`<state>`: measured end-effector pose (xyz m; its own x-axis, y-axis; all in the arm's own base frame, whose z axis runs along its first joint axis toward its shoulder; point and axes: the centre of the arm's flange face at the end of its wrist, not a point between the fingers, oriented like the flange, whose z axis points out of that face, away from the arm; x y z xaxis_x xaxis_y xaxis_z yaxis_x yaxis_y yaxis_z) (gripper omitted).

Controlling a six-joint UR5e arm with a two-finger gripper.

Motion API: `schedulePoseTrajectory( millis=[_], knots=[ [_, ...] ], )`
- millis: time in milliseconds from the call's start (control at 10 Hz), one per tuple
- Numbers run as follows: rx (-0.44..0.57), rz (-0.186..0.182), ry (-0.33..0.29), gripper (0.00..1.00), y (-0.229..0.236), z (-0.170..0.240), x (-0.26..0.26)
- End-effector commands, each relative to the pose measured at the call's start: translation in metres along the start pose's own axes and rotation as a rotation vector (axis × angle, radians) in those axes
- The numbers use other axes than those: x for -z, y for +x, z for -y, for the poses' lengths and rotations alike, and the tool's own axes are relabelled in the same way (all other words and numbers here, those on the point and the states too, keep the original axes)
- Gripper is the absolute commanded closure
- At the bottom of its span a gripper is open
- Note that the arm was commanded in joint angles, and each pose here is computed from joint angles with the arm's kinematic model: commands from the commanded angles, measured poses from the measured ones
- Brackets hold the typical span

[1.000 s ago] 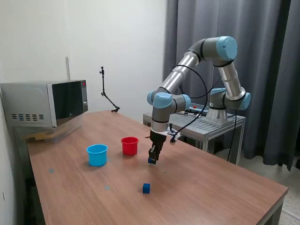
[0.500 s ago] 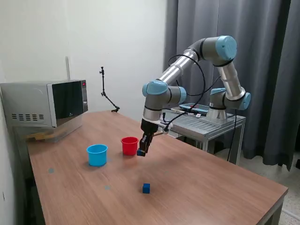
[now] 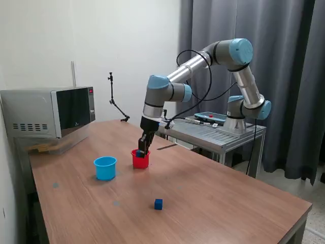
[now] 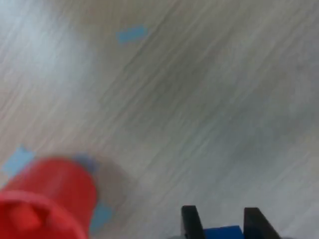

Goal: Place red objects in the red bin, and blue objects in the blue bin.

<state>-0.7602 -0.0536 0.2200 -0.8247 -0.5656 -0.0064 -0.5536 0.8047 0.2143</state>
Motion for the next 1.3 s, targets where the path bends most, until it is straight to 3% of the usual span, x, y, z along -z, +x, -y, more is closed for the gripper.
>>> schedulePoseTrajectory(
  millis=[0, 300, 900, 1200],
  knots=[
    [0.021, -0.013, -0.019, 1.0, -0.009, -0.038, 0.025],
    [0.046, -0.016, -0.021, 1.0, -0.023, -0.069, 0.031],
    [0.123, 0.003, 0.002, 1.0, -0.014, -0.088, 0.003],
    [0.169, -0.047, 0.027, 1.0, -0.008, -0.101, -0.004]
  ],
)
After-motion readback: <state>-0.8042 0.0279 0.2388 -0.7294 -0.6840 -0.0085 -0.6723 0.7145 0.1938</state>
